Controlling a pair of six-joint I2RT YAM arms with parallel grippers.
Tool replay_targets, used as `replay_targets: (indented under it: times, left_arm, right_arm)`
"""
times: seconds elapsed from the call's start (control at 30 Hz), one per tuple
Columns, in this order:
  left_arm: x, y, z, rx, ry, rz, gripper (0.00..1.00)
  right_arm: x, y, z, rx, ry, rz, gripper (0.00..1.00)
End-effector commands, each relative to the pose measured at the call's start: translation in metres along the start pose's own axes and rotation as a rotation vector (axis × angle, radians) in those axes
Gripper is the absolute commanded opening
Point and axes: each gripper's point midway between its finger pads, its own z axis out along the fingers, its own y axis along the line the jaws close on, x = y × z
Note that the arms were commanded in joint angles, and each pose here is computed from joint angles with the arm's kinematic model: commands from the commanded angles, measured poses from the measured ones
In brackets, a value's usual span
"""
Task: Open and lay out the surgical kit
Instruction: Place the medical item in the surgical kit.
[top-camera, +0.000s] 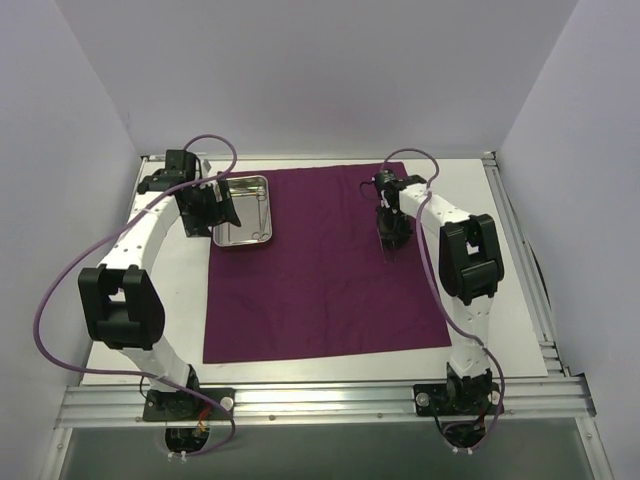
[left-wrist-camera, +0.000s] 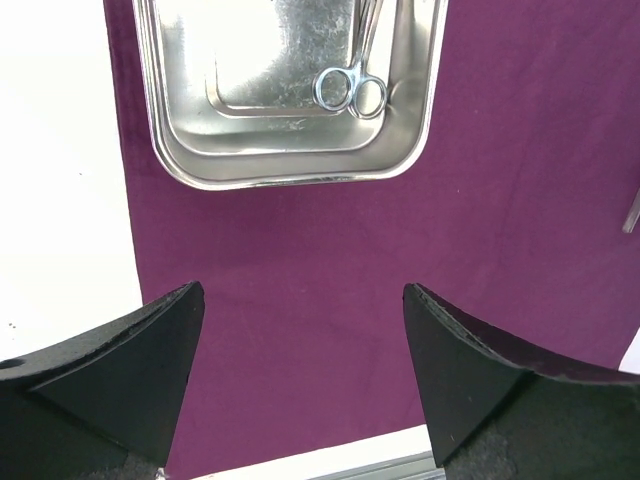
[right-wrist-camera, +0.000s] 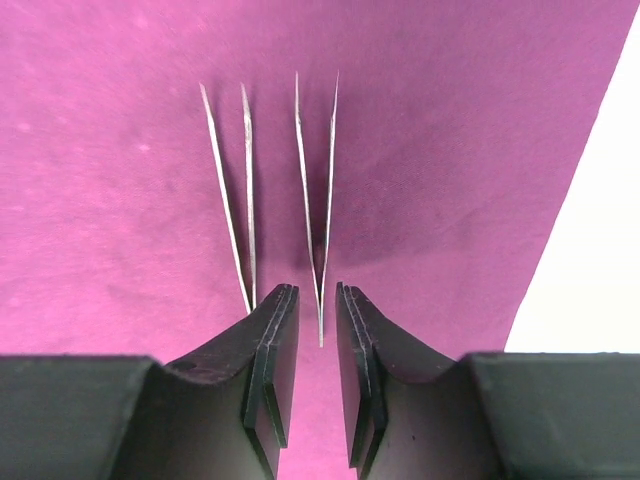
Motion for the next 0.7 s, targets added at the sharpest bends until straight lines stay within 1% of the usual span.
replay_targets:
  times: [0.0,0.03,0.07,0.17,0.2,0.27,0.3,0.33,0.37,0.43,0.47,0.5,0.6,0.63,0.67]
  left_arm:
    - [-0.01,-0.006,0.001,-0.002,0.0,-0.004,0.89]
    - [-0.014,-0.006,0.0,-0.012,-0.01,0.003,0.89]
    - [-0.011,-0.004,0.009,-0.033,0.02,0.007,0.86]
    - [-0.015,-0.005,0.026,-0.092,0.054,0.045,0.81]
    - [-0.018,-0.005,0.031,-0.107,0.057,0.069,0.77]
    - [-0.029,-0.007,0.04,-0.149,0.031,0.108,0.75]
    - [-0.034,-0.007,0.043,-0.159,0.022,0.133,0.72]
    - [-0.038,-0.008,0.046,-0.17,0.013,0.15,0.7]
    - [-0.042,-0.002,0.056,-0.214,0.012,0.168,0.7]
    - [-0.056,-0.007,0.058,-0.232,-0.016,0.217,0.65]
    - [-0.055,-0.004,0.07,-0.254,0.005,0.231,0.65]
    - [-0.064,-0.005,0.071,-0.272,-0.018,0.25,0.64]
    - [-0.061,-0.001,0.094,-0.305,0.016,0.27,0.57]
    - [-0.065,-0.004,0.098,-0.308,0.007,0.276,0.57]
    - [-0.062,-0.001,0.109,-0.314,0.023,0.278,0.57]
  right_arm:
    - [-0.013,-0.009,-0.035,0.005,-0.037,0.009,0.24]
    - [-0.02,-0.01,-0.043,0.003,-0.061,0.011,0.24]
    - [-0.023,-0.011,-0.047,0.003,-0.07,0.013,0.24]
    - [-0.033,-0.016,-0.067,0.001,-0.108,0.022,0.25]
    - [-0.033,-0.018,-0.073,0.003,-0.11,0.023,0.25]
    - [-0.036,-0.022,-0.081,0.002,-0.123,0.027,0.26]
    - [-0.035,-0.026,-0.085,0.004,-0.122,0.033,0.26]
    - [-0.034,-0.026,-0.088,0.001,-0.124,0.032,0.26]
    - [-0.031,-0.027,-0.089,0.0,-0.116,0.035,0.26]
    - [-0.027,-0.029,-0.096,-0.009,-0.12,0.041,0.26]
    - [-0.024,-0.027,-0.098,-0.021,-0.114,0.049,0.26]
    - [-0.02,-0.026,-0.101,-0.032,-0.112,0.053,0.26]
    - [-0.012,-0.023,-0.106,-0.061,-0.111,0.069,0.27]
    - [-0.011,-0.023,-0.106,-0.063,-0.11,0.072,0.27]
    - [-0.01,-0.023,-0.11,-0.066,-0.119,0.073,0.27]
